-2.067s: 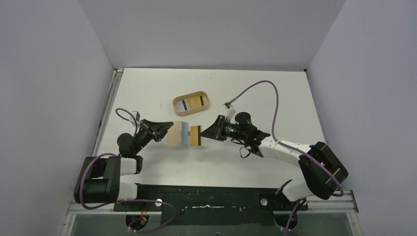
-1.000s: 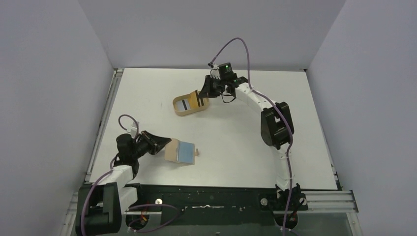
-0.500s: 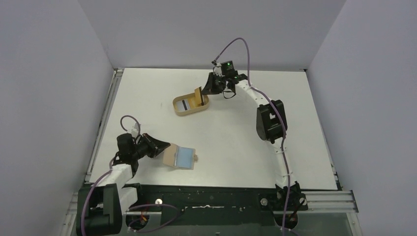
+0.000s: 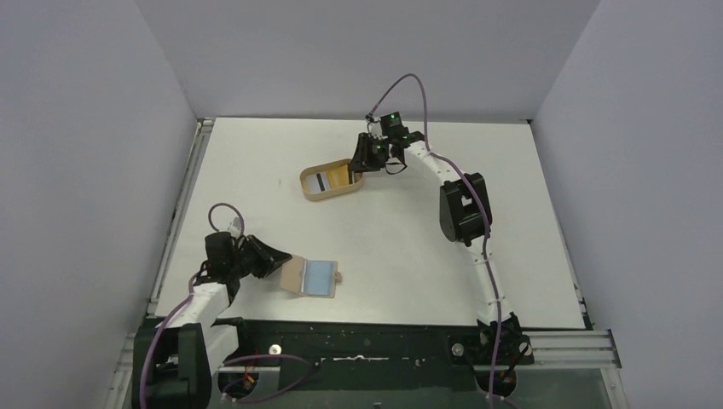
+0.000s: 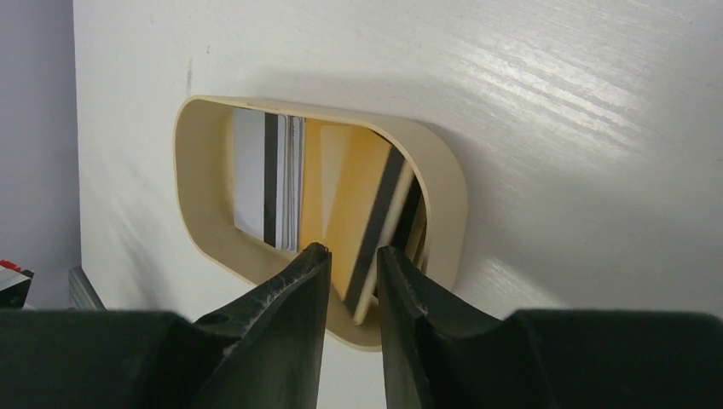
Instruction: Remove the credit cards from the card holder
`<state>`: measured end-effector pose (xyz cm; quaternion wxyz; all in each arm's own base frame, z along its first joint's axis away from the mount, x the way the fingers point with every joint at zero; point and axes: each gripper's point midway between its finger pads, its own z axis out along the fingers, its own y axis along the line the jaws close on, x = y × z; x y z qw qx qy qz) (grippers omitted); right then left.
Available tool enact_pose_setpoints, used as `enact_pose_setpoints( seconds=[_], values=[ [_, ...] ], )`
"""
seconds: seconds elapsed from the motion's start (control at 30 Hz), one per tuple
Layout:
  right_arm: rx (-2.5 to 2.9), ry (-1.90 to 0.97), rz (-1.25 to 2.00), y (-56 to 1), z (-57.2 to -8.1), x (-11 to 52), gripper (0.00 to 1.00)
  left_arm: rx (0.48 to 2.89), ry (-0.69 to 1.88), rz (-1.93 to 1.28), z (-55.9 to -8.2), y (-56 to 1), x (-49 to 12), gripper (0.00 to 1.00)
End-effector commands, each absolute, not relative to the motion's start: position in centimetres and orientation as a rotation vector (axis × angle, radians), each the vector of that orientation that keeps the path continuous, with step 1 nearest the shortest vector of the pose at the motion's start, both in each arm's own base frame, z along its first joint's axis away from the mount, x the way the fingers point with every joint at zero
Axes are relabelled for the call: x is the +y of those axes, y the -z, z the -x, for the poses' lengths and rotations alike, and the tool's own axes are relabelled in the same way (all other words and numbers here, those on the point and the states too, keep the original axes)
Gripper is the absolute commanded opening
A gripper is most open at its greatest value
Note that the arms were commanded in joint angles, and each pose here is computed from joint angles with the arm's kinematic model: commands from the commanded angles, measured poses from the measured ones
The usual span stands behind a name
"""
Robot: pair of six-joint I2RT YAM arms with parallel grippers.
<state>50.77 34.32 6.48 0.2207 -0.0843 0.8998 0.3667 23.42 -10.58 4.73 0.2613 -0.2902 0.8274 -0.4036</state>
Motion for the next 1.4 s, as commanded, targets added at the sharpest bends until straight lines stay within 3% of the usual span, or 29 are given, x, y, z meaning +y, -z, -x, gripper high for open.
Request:
enact_pose_setpoints(
  seconds=[0.0, 0.1, 0.4, 0.77, 0.83, 0.9, 0.93, 1.1, 1.13, 1.2, 1.37],
  values=[
    [2.371, -1.018, 0.278, -11.5, -52.0, 34.6, 0.34, 2.231, 1.024, 0.789, -24.0, -4.2, -10.3, 0.00],
    [2.322, -1.022, 0.282, -14.2, -52.4, 34.3, 0.50, 2.213, 0.997, 0.808, -24.5, -4.2, -10.4, 0.00],
    [2.140, -1.036, 0.259, -25.0, -52.1, 30.5, 0.67, 2.182, 0.966, 0.848, -27.2, -3.8, -13.5, 0.00],
    [2.116, -1.015, 0.270, -28.0, -42.9, 25.5, 0.75, 2.081, 1.062, 0.805, -33.0, -4.6, -19.6, 0.00],
    [2.125, -0.997, 0.269, -27.9, -41.0, 24.7, 0.81, 2.071, 1.073, 0.794, -34.1, -4.9, -20.3, 0.00],
    [2.132, -0.962, 0.257, -27.8, -39.4, 23.7, 0.95, 2.067, 1.080, 0.778, -35.0, -5.0, -20.8, 0.00],
    [2.123, -0.945, 0.258, -28.3, -38.6, 23.2, 1.00, 2.066, 1.081, 0.770, -35.3, -5.1, -21.0, 0.07],
    [2.158, -0.846, 0.234, -27.7, -36.7, 20.9, 1.00, 2.090, 1.072, 0.676, -36.6, -6.5, -21.6, 0.43],
    [2.162, -0.840, 0.230, -27.7, -36.4, 20.7, 1.00, 2.094, 1.072, 0.648, -36.7, -7.1, -21.6, 0.61],
    [2.172, -0.834, 0.221, -27.6, -35.8, 20.3, 1.00, 2.102, 1.057, 0.609, -37.0, -8.1, -21.1, 0.79],
    [2.170, -0.771, 0.186, -27.1, -34.8, 19.0, 1.00, 2.131, 0.926, 0.534, -37.0, -10.7, -17.4, 0.89]
  ],
)
